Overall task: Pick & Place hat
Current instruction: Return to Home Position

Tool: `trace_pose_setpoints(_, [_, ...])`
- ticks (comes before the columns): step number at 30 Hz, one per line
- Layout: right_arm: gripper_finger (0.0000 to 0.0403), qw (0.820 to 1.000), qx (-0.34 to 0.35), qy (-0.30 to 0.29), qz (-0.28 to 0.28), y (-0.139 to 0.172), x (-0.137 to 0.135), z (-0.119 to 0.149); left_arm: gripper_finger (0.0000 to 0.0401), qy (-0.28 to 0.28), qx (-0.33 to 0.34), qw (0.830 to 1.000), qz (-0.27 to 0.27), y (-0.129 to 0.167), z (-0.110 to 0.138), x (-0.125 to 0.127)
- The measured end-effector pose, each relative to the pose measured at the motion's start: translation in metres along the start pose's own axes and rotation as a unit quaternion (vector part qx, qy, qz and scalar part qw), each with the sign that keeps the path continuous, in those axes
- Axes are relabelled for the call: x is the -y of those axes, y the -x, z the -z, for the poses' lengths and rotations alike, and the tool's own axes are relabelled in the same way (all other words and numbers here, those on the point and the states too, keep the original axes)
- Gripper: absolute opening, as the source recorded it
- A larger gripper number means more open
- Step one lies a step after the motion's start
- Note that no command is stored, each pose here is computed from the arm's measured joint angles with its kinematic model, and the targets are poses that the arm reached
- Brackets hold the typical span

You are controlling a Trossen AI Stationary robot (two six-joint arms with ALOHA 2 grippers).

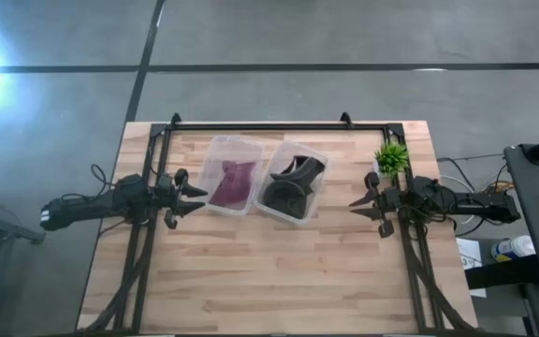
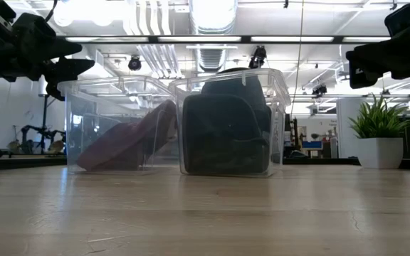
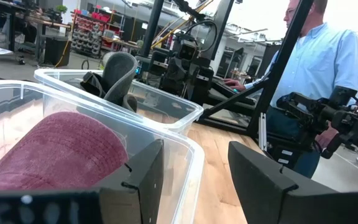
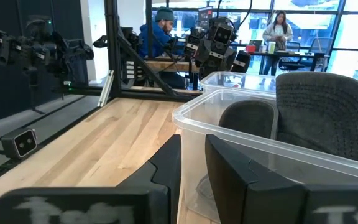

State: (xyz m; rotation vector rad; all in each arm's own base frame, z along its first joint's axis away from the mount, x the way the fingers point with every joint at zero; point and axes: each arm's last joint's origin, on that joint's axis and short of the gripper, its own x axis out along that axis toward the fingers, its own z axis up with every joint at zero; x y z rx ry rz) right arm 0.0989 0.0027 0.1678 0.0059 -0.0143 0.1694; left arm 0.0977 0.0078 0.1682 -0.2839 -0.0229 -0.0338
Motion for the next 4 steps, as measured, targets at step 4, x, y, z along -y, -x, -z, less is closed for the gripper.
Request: trace_pose_setpoints(4, [0.0068,1.000,0.000,0.000,0.000,0.0000,0.0000,0.0000,0.0174,0.000,0.000,1.000,0.000,0.0000,0.0000,0.0000])
